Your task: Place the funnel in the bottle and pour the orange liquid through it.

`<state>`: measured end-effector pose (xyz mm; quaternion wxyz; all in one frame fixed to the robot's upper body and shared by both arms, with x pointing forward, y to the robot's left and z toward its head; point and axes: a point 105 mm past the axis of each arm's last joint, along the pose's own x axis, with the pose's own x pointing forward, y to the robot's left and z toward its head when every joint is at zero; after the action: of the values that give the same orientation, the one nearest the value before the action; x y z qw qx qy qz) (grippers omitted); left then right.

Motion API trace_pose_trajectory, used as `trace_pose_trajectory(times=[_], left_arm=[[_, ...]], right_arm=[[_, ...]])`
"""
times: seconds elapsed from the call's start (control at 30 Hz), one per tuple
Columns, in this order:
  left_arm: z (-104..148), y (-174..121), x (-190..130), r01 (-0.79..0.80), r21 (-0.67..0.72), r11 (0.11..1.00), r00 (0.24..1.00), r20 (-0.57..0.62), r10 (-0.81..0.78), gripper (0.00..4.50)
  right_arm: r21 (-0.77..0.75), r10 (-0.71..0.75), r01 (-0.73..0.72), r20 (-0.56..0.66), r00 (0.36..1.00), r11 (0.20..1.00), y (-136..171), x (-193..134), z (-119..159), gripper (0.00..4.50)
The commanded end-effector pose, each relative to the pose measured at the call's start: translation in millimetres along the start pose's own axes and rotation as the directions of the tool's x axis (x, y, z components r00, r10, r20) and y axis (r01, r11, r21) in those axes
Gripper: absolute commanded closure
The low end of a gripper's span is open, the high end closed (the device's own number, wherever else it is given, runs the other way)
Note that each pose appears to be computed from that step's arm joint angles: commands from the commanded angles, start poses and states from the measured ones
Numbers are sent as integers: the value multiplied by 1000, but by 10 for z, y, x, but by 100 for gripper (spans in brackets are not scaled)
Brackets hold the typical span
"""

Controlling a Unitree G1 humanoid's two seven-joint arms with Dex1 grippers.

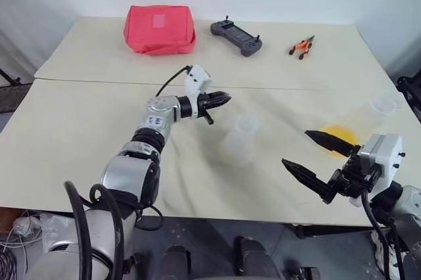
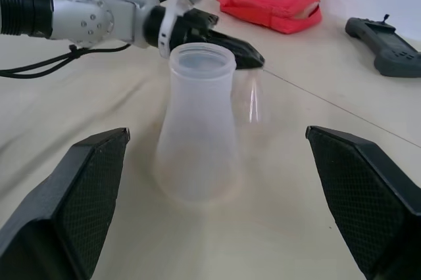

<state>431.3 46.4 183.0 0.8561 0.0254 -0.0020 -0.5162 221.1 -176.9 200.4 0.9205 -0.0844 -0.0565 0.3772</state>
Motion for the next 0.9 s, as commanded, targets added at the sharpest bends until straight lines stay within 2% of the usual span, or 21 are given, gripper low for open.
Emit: trace_pose_trajectory(times=[0.03, 0.2, 0.33, 0.53, 0.73, 0.9], left_arm=[[303, 55, -149, 47, -56, 997, 991, 124, -40, 442], [330, 85, -414, 86, -210, 974, 989, 134, -58, 442], [172, 6, -629, 60, -349, 935, 998, 1, -64, 442], [74, -183, -960, -1, -497, 867, 996, -81, -45, 442], [-28, -289, -1083, -20, -637, 770, 996, -82, -42, 442], [-236, -276, -1155, -107, -686, 720, 984, -175, -21, 442]], right_arm=[[-37, 23, -22, 17, 1000, 999, 28, -7, 114, 0], [-36, 39, -38, 12, 999, 999, 6, 13, 115, 0], [-33, 47, -47, 12, 999, 998, -2, 38, 111, 0], [-22, 60, -59, 9, 998, 998, 5, 51, 94, 0], [-15, 71, -70, 10, 997, 997, 13, 80, 80, 0], [-15, 73, -73, 11, 997, 997, 10, 92, 79, 0]])
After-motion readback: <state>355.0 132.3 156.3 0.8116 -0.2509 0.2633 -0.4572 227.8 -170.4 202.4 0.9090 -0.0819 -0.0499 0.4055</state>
